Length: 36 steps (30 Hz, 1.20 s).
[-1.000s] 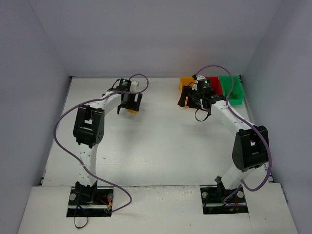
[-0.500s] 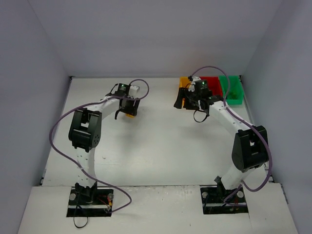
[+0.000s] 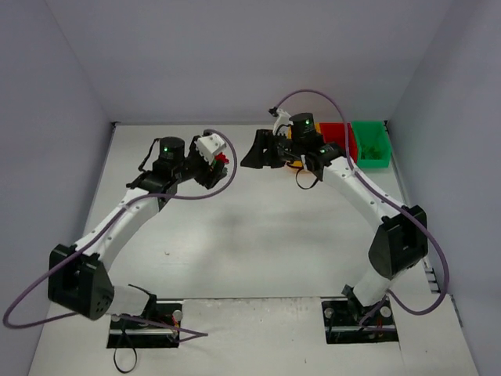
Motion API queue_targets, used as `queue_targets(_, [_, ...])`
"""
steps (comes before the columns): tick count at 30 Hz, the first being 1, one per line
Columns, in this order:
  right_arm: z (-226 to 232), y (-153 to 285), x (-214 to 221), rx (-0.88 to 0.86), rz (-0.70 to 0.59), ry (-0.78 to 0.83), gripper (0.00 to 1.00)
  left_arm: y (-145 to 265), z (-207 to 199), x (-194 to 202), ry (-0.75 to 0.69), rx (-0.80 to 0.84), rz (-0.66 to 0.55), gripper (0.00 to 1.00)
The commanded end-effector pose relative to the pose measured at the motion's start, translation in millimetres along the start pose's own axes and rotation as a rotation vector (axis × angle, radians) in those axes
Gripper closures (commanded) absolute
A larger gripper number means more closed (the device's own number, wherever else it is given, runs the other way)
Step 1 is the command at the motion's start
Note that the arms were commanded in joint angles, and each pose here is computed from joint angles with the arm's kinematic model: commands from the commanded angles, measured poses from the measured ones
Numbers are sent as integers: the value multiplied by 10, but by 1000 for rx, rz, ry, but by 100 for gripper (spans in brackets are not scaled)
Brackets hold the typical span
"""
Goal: Sort the legos into containers by color
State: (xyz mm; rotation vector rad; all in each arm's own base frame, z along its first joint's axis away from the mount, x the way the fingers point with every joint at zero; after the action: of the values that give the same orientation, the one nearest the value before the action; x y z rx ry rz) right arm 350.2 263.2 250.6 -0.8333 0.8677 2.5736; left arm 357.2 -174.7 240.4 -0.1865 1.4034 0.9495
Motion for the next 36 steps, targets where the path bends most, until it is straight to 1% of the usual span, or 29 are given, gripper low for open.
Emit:
queue_targets(1, [579, 53, -156, -176, -24, 45, 37, 209, -187, -382, -141, 61, -167, 100])
queue_targets(5, [952, 65, -115, -250, -24, 69, 37, 397, -344, -446, -172, 86, -189, 100])
queue_targets(9, [1125, 37, -75, -289, -28, 75, 37, 518, -433, -502, -193, 97, -217, 100])
queue_targets(13, [1206, -28, -4, -288, -23, 76, 39, 603, -476, -528, -204, 96, -235, 100])
queue_targets(17, [1216, -89, 39, -274, -23, 76, 44, 660, -509, -561, -213, 107, -251, 100])
queue_targets(20, [1209, -109, 39, -262, -32, 78, 51, 675, -535, -555, -211, 118, -255, 100])
queue_targets(21, [1214, -109, 37, -261, -36, 77, 59, 676, -544, -541, -208, 122, -252, 100])
queue_targets(22, [1212, -107, 34, -260, -39, 79, 63, 672, -547, -529, -206, 123, -250, 100])
queue_targets(23, [1205, -111, 20, -253, -48, 80, 74, 668, -555, -505, -204, 125, -245, 100])
queue_targets(24, [1210, -102, 9, -252, -54, 83, 80, 664, -559, -490, -204, 127, -241, 100])
queue_targets(25, [1216, -87, -2, -252, -61, 93, 85, 661, -558, -477, -206, 125, -239, 100])
queue_targets(26, [1215, -72, -19, -248, -70, 100, 92, 648, -554, -449, -203, 120, -230, 100])
queue_targets(27, [1206, -38, -55, -234, -91, 104, 96, 628, -558, -393, -197, 120, -217, 100])
queue_targets(29, [1128, 13, -112, -213, -113, 109, 100, 595, -533, -345, -188, 99, -208, 100])
queue_targets(30, [1083, 41, -145, -204, -122, 106, 100, 556, -530, -236, -170, 87, -183, 100])
queue_targets(31, [1048, 98, -187, -199, -134, 102, 100, 526, -506, -212, -163, 71, -187, 100])
queue_targets(33, [857, 224, -321, -162, -169, 93, 100, 472, -527, -47, -115, 71, -155, 100])
queue_targets(34, [775, 273, -367, -148, -179, 88, 100, 438, -483, -60, -109, 53, -176, 100])
queue_targets(35, [575, 356, -483, -110, -209, 85, 100, 422, -491, -31, -89, 54, -173, 100])
queue_targets(36, [479, 422, -547, -86, -227, 86, 100, 400, -503, 7, -80, 60, -165, 100])
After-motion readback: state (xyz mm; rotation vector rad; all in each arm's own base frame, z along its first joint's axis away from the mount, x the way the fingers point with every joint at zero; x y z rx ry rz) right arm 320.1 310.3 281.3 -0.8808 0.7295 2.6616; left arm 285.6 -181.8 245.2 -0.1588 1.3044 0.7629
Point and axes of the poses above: each gripper's point midway between its finger pads, its own y axis back along the fingers, its own z axis along the line the jaws close on, x = y × z, the point moved 4 cm from there along y, back along the fingers, and after that the axes turned 5 degrees about -y, right-handed, at the moved point
